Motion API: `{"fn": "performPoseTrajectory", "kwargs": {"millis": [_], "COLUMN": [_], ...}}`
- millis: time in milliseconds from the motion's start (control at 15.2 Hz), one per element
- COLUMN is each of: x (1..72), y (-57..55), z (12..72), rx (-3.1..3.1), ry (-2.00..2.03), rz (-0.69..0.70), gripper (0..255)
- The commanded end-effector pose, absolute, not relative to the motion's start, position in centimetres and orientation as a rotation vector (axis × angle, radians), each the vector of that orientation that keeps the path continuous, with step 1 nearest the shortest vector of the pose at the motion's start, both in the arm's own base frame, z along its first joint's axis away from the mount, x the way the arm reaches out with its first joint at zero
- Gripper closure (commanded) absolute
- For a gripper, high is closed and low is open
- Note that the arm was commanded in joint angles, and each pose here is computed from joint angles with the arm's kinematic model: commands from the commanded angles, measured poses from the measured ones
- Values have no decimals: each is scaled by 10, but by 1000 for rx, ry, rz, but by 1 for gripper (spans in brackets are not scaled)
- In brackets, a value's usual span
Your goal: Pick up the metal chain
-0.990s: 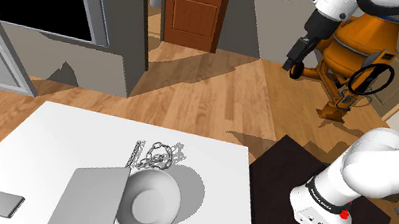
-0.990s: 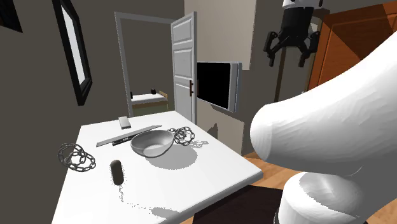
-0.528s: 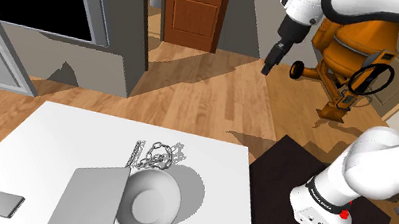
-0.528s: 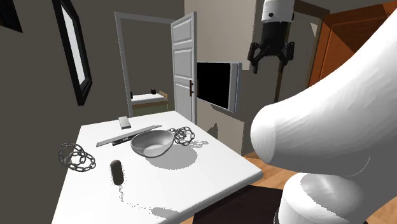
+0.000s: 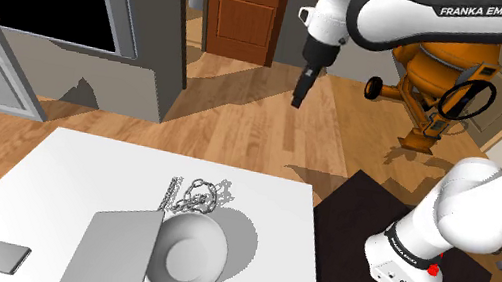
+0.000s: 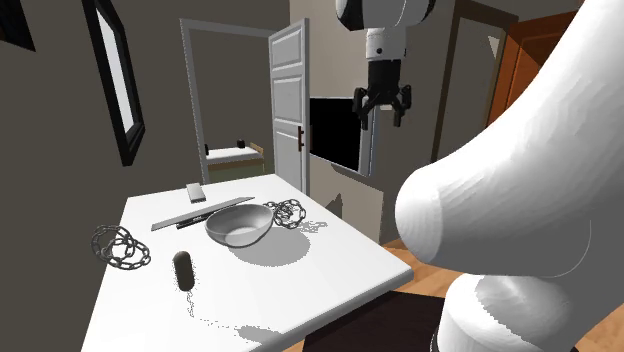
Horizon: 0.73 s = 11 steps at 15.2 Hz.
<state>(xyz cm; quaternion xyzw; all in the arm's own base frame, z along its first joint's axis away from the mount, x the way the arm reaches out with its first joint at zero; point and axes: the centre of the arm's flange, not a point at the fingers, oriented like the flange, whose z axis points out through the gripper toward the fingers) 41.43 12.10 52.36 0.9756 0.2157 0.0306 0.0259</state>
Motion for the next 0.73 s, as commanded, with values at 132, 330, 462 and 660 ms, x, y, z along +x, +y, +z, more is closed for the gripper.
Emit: {"fn": "performPoseTrajectory", "kwargs": {"millis": [132,330,462,660], "x": [435,446,452,458], "y": [166,202,226,263], "z": [497,479,466,445], "rx": [2953,2901,2864,2804], "ry": [831,949,1026,1139], "rz": [68,48,34,14], "gripper": [0,0,0,0]}}
